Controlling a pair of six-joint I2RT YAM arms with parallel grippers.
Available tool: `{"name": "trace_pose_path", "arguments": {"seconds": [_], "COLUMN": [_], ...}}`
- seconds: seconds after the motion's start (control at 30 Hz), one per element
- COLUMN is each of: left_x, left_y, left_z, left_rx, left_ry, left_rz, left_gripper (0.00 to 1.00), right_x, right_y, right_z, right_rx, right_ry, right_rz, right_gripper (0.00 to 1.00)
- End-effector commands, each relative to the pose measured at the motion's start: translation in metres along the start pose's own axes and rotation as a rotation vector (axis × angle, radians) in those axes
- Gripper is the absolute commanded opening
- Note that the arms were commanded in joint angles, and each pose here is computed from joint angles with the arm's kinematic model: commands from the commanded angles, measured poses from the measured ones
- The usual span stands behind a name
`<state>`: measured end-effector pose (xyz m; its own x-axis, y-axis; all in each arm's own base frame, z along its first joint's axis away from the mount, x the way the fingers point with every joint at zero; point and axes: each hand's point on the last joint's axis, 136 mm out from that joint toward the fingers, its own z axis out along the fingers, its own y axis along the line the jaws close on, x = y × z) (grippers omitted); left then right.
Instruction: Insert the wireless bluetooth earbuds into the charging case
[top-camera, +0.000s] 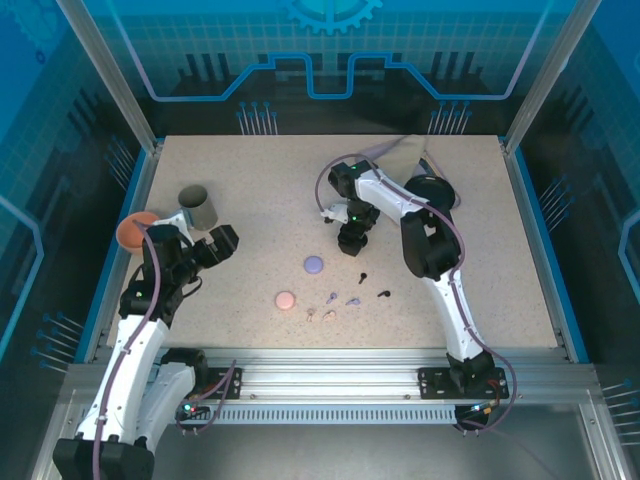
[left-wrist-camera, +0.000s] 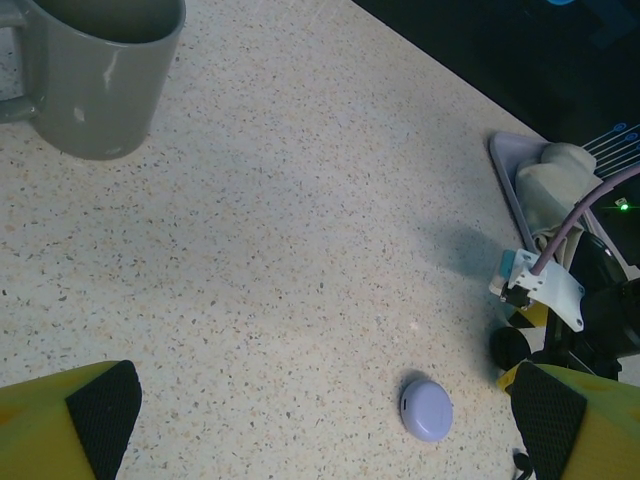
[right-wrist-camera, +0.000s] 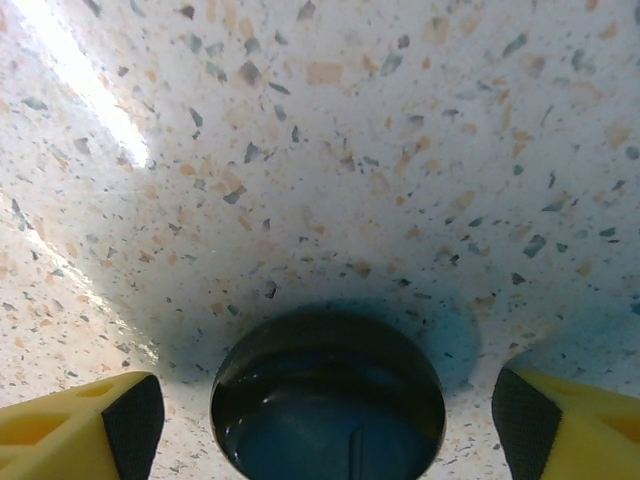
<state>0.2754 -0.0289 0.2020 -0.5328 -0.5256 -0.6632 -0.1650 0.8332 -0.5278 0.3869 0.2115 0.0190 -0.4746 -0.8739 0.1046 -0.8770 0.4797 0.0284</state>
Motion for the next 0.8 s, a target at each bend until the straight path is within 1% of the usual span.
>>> {"name": "trace_pose_path", "arguments": {"seconds": [0.0,0.13,0.33,0.5,0.77], "left_x": [-0.012,-0.014,-0.015,-0.015,-0.014], "left_y": [-0.005,-0.005,-0.006,-0.005,-0.004], "left_z": [-0.006,-0.007,-0.009,-0.010,-0.011], "left_rx": [0.000,-0.005,-0.007,-0.011,-0.020], "left_ry": [-0.027,-0.029,-0.031,-0.033,-0.030], "left_rz": [0.007,0.014,0.016,0.016,0.020], "left_gripper": [0.99,0.99,0.99,0.99,0.99], "right_x": [0.000,0.001,0.003,0.006,0.008], "right_y": [0.009,0.007,0.005,0.006,0.014], "right_z": [0.006,0.010,0.016,0.024,0.035], "right_rx": [-0.036,-0.051,-0.049,-0.013,-0.021], "right_ry": [0.037,0.052,0.067,0.091,0.112], "right_rz": [-0.017,-0.010,0.001,-0.011,-0.016], "right_gripper": [0.86,0.80,0.74,0.73,0.71]}}
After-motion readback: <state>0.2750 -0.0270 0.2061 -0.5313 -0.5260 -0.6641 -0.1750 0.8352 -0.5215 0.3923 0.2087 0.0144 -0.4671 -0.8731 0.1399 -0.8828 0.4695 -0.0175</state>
